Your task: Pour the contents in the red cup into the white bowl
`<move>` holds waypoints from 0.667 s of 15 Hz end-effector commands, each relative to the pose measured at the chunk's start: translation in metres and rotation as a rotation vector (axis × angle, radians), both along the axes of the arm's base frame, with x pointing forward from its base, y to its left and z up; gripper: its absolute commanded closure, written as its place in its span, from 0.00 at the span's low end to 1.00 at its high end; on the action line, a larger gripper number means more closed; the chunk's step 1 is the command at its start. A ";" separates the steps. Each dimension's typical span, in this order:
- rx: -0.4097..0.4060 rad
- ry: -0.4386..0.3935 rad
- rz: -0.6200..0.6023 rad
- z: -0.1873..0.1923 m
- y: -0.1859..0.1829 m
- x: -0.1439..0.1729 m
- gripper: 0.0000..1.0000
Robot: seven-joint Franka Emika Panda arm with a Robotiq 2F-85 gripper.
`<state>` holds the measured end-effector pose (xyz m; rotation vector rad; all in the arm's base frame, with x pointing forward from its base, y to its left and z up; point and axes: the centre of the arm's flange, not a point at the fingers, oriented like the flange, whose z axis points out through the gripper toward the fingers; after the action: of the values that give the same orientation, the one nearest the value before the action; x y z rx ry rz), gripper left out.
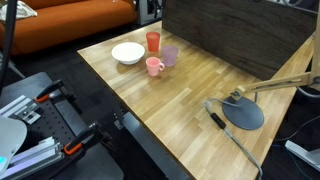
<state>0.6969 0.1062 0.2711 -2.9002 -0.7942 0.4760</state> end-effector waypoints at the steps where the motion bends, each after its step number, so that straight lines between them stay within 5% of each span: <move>1: 0.000 -0.009 0.021 -0.018 0.000 0.029 0.00; 10: 0.007 -0.013 -0.009 -0.034 -0.003 0.026 0.00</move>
<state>0.7231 0.1034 0.2374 -2.9023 -0.7819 0.4529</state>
